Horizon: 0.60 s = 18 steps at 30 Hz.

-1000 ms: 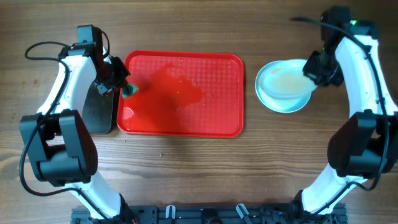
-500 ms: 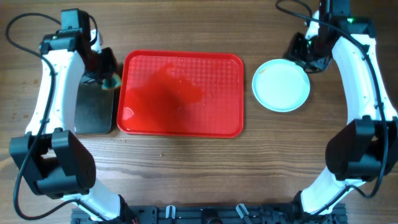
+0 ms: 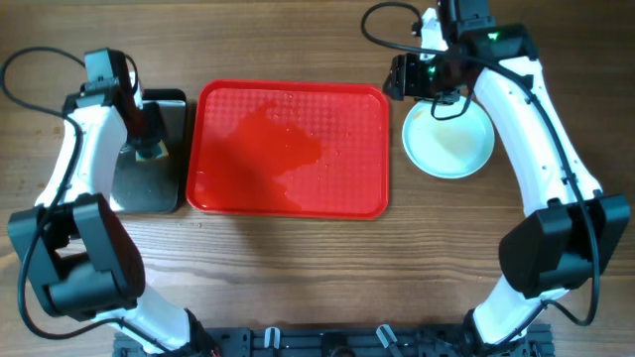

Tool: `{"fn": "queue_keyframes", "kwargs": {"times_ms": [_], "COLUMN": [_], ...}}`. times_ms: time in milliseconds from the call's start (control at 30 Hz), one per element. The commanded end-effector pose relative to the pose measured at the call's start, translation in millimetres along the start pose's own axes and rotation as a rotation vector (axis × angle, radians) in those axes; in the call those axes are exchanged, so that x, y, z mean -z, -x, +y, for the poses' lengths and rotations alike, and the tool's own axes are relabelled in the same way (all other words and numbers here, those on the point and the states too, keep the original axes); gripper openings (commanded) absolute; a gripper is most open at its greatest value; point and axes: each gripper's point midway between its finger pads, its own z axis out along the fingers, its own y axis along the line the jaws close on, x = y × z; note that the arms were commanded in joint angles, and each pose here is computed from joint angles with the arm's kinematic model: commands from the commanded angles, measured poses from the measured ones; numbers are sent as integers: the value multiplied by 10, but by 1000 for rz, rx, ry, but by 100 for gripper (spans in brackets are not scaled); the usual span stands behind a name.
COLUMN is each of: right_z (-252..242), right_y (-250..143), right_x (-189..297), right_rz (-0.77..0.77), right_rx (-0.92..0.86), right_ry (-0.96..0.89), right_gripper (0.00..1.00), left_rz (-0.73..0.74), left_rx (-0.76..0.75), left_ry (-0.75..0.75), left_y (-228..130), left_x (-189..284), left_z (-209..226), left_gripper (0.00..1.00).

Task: Clean dirty plates on tray and stack at the side
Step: 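Set the plate onto the stacked plates right of the tray, then place the sponge onto the black tray with the left gripper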

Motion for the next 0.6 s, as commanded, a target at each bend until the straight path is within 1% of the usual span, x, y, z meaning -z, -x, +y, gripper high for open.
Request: {"fn": "queue_keyframes", "kwargs": {"times_ms": [0, 67, 100, 133, 167, 200, 267, 333, 467, 500, 567], "right_z": [41, 61, 70, 82, 82, 80, 80, 94, 201, 255, 307], "right_y": [-85, -101, -109, -116, -119, -125, -129, -121, -57, -45, -50], "right_x": [-29, -34, -36, -39, -39, -38, -36, 16, 345, 531, 803], "right_rz": [24, 29, 31, 33, 35, 37, 39, 27, -52, -97, -159], "right_rx": [32, 36, 38, 41, 40, 40, 40, 72, 102, 119, 143], "right_ry": [-13, -12, -11, -11, -11, -11, -12, -9, 9, 18, 19], "right_gripper": [66, 66, 66, 66, 66, 66, 66, 66, 65, 66, 66], "left_rz": [22, 23, 21, 16, 8, 0, -5, -14, -97, -136, -204], "left_rx": [84, 98, 99, 100, 112, 123, 133, 177, 186, 185, 177], "left_ry": [39, 23, 23, 23, 23, 22, 21, 19, -28, -88, -188], "left_y": [-142, -176, -173, -160, -140, -117, -90, 2, 320, 402, 474], "left_x": [-198, -266, -282, -286, -287, -284, -253, -68, 657, 960, 1337], "left_z": [218, 232, 235, 233, 233, 232, 233, 241, 226, 154, 24], "left_gripper": [16, 15, 16, 27, 75, 100, 100, 100, 100, 100, 100]}}
